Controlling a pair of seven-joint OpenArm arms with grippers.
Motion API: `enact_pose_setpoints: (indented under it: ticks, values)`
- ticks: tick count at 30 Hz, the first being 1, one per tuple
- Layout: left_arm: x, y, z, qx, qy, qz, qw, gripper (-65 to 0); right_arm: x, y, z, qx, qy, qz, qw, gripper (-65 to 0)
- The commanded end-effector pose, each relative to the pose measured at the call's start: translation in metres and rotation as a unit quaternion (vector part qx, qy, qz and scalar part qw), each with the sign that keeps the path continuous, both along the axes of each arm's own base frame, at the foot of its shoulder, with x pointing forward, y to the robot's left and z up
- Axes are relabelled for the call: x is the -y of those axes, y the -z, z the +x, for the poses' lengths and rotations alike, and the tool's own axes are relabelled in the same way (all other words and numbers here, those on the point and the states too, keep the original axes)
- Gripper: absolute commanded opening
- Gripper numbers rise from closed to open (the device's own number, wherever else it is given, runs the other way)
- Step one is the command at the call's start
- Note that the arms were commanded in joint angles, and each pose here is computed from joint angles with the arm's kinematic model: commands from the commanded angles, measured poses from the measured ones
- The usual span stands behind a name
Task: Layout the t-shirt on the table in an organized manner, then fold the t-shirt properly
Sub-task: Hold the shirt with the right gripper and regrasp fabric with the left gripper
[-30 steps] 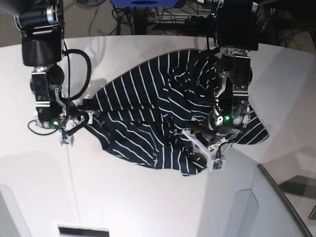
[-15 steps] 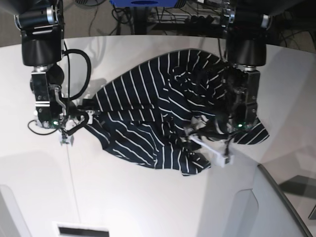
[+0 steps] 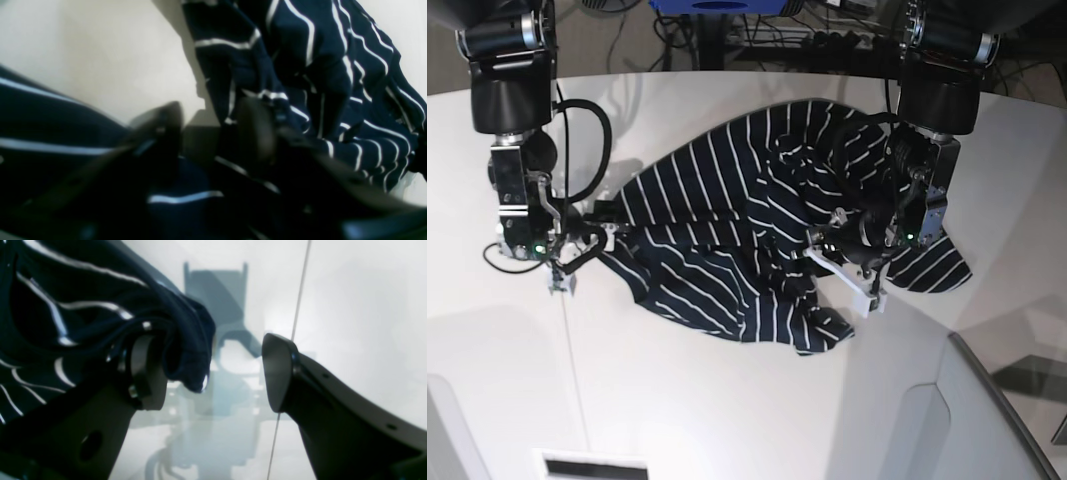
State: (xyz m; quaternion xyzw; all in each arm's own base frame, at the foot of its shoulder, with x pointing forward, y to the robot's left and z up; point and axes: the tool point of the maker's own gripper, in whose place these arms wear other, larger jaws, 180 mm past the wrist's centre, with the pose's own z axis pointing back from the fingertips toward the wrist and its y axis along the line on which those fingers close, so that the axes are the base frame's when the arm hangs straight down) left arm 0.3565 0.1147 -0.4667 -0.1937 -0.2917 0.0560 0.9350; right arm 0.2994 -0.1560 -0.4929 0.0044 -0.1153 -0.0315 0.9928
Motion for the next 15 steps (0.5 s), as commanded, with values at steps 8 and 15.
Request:
enact_pose_setpoints:
  ticks: [8,15]
  values:
    - [0.002,-0.019,0.020,0.031,0.002,-0.007,0.999,-65.0,-0.002,-0.002,0.002,0.003,0.002,0.005,1.0000,-24.5]
    - [0.013,-0.067,0.035,0.094,0.029,-0.007,0.995,-65.0,-0.002,-0.001,0.001,0.002,0.002,0.005,1.0000,-24.5]
